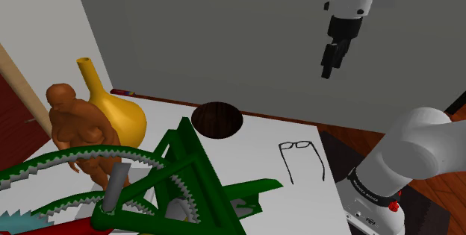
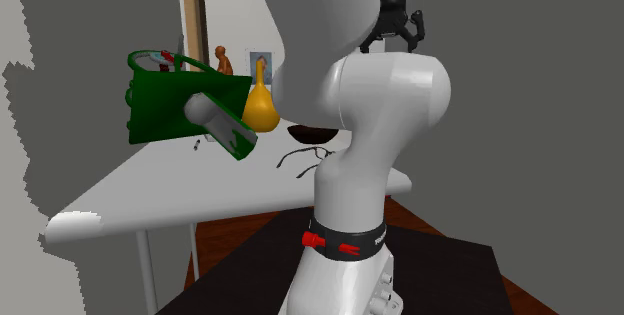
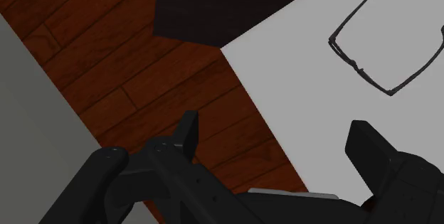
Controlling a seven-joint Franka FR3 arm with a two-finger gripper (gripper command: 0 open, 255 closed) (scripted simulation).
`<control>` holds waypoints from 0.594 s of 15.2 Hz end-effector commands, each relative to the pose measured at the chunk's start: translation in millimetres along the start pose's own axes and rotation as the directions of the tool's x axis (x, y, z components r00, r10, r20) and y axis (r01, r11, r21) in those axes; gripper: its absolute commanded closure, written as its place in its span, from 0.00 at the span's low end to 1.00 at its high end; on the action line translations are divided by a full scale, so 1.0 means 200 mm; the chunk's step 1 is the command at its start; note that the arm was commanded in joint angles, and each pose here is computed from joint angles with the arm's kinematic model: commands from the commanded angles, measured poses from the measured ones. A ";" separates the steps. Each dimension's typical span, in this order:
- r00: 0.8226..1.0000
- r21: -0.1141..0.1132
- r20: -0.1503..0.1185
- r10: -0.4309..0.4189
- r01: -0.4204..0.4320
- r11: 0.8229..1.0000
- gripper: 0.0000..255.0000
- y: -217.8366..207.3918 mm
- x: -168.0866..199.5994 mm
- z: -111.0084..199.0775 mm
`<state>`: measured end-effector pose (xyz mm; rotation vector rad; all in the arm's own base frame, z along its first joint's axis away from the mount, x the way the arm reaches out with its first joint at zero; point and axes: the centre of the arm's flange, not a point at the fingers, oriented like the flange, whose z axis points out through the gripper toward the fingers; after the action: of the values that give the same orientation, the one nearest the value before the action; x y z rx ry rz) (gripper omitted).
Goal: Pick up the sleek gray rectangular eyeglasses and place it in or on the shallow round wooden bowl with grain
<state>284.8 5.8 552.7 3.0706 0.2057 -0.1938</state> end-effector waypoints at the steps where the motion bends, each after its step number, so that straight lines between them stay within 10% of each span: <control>1: 1.000 0.000 0.000 0.000 0.000 1.000 0.00 0.00 0.00 0.00; 9: 0.997 -0.136 0.026 0.067 -0.063 0.989 0.00 -0.41 -0.04 0.43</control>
<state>260.6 72.3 475.5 2.9510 0.1270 -0.2137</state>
